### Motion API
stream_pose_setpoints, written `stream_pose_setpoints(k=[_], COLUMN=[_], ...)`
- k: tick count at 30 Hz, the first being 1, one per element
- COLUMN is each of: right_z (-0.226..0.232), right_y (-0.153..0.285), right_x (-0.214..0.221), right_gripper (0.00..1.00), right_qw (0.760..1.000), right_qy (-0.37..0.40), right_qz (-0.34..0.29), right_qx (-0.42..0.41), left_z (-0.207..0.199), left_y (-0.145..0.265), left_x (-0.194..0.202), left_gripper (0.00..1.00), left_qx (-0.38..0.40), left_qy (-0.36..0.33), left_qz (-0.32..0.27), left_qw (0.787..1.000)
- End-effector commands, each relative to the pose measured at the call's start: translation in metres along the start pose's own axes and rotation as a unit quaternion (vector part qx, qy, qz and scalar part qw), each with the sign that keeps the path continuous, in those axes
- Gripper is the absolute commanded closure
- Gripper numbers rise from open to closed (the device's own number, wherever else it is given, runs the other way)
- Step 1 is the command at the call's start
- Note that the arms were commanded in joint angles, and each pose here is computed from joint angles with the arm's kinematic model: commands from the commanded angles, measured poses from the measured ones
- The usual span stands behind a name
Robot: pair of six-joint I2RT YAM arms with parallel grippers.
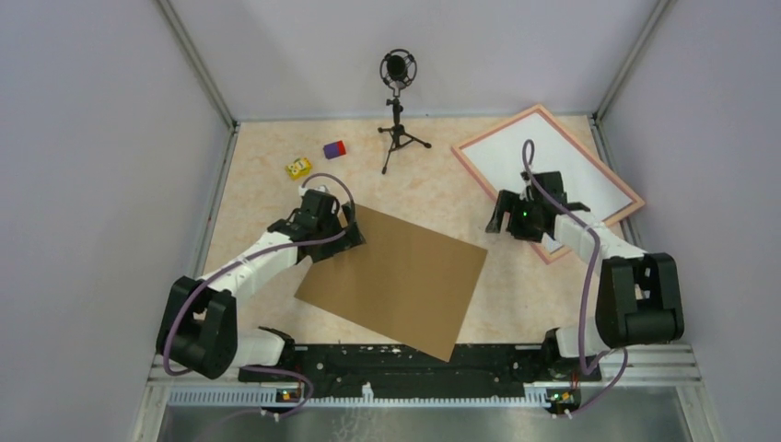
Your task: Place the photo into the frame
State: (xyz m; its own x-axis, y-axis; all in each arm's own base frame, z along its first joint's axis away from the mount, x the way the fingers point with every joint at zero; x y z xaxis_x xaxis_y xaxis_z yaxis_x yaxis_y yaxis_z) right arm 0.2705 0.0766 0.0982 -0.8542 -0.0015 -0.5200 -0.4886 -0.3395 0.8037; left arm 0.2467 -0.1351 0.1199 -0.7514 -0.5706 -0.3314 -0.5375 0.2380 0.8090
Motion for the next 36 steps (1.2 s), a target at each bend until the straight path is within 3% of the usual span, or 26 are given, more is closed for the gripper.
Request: stream_pose_setpoints(k=[1,6,15,20,25,31,34,36], right_z=[-0.032,-0.054,-0.047,-0.017,0.008,0.024,0.053,0.073], right_y=[0.020,-0.001,-0.029,-0.030,-0.027,0.006,0.005,-0.005], right_x=[-0.057,-0.063,-0.050,-0.033,-0.018,-0.039,-0.047,-0.043], right_gripper=[0.19,0.19,0.29,0.36,0.37,0.29,0.24,0.23], right_qw=[0.982,0.970,0.976,0.985,0.994,0.982,0.980,0.975], right_qy=[0.061,0.063,0.076,0.086,0.077,0.134,0.183,0.215], right_qz=[-0.043,0.012,0.040,0.039,0.030,-0.004,-0.003,0.029], right_qx=[0.171,0.235,0.202,0.146,0.078,0.131,0.083,0.058], left_z=[-0.003,0.006,0.006,0.006,0.009,0.021,0.038,0.052], left_y=[0.007,0.007,0.026,0.033,0.030,0.028,0.031,0.037], left_x=[0.002,0.007,-0.012,-0.027,-0.039,-0.019,0.008,0.024], left_gripper=[0.02,0.01,0.02,0.02,0.02,0.02,0.02,0.02], left_qx=[0.020,-0.017,-0.030,-0.042,-0.038,-0.066,-0.116,-0.159], left_qy=[0.019,0.029,-0.009,-0.025,-0.013,0.040,0.093,0.117], left_qz=[0.013,0.028,-0.031,-0.070,-0.068,-0.003,0.064,0.092], left_qw=[1.000,0.999,0.999,0.996,0.997,0.997,0.987,0.976])
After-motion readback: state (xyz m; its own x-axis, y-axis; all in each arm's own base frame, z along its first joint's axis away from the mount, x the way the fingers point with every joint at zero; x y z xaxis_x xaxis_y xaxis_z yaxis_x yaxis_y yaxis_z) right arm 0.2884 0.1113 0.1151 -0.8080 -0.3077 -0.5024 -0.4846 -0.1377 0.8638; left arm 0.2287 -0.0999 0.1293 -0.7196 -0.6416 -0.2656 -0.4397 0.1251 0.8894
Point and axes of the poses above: each gripper's point midway between its finger pads, its own y axis back along the fingers, its own z axis along the line the jaws close on, x = y × z, the point moved 6 cm from there along y, back along the fingers, and after that the axes turned 15 degrees about y, right-handed, at the moved point
